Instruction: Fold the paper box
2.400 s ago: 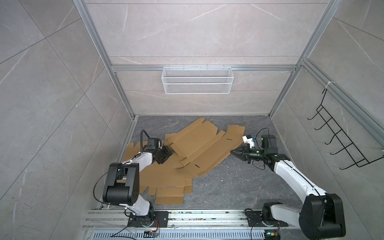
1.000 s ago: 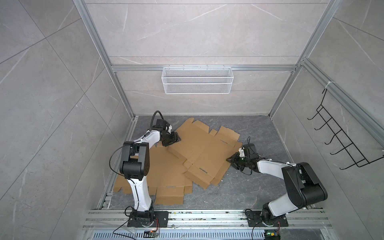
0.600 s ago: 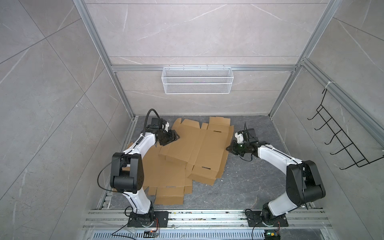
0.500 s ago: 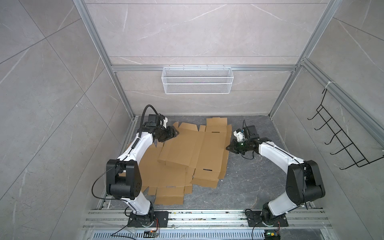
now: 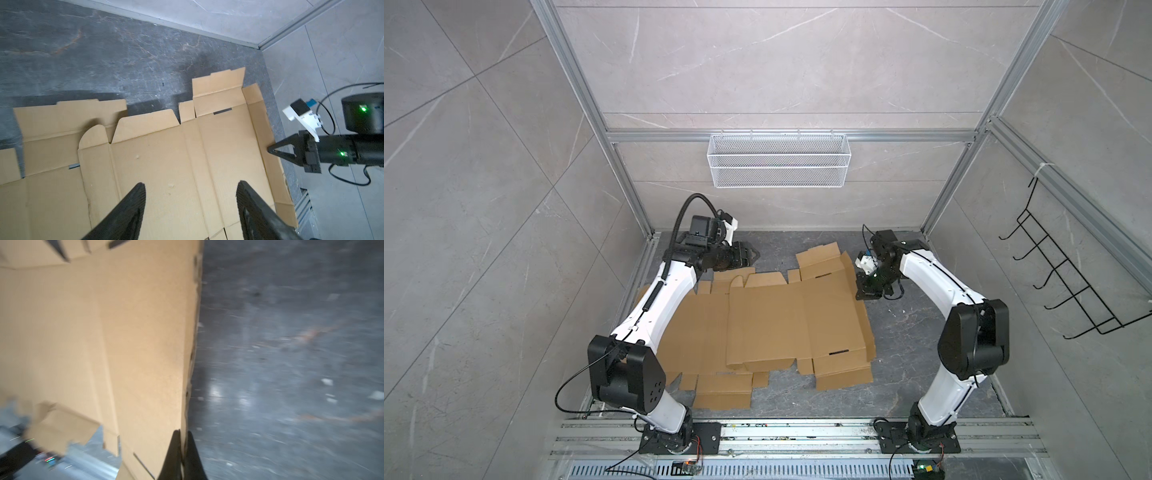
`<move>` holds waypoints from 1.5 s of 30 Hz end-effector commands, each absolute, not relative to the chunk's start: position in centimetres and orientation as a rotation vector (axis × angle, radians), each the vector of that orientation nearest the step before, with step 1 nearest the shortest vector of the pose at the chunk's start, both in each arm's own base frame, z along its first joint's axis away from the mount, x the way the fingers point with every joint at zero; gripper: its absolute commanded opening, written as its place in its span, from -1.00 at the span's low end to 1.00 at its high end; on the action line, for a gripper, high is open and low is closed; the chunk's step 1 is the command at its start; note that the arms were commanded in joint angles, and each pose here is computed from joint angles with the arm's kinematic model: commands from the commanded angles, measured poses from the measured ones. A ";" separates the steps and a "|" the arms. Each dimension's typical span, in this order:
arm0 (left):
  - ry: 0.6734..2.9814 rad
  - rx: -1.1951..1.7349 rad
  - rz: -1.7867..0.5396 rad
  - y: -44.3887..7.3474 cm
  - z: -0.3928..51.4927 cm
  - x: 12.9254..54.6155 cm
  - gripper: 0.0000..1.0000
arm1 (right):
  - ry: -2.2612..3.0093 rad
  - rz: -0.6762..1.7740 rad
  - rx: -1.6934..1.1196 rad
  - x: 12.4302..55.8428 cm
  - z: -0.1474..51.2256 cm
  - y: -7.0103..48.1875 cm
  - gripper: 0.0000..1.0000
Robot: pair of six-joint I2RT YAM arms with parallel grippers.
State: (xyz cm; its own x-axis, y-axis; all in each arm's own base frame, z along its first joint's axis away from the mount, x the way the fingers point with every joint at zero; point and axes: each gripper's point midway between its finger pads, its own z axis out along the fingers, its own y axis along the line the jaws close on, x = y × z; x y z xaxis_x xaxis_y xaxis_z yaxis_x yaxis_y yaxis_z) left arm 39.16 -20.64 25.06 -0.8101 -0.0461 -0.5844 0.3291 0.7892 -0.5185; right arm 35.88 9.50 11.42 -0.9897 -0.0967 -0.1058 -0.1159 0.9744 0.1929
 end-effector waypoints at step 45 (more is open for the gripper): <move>2.703 0.277 -1.049 -33.3 1.8 26.1 0.29 | 2.752 -0.399 -0.375 37.4 15.7 12.4 -1.00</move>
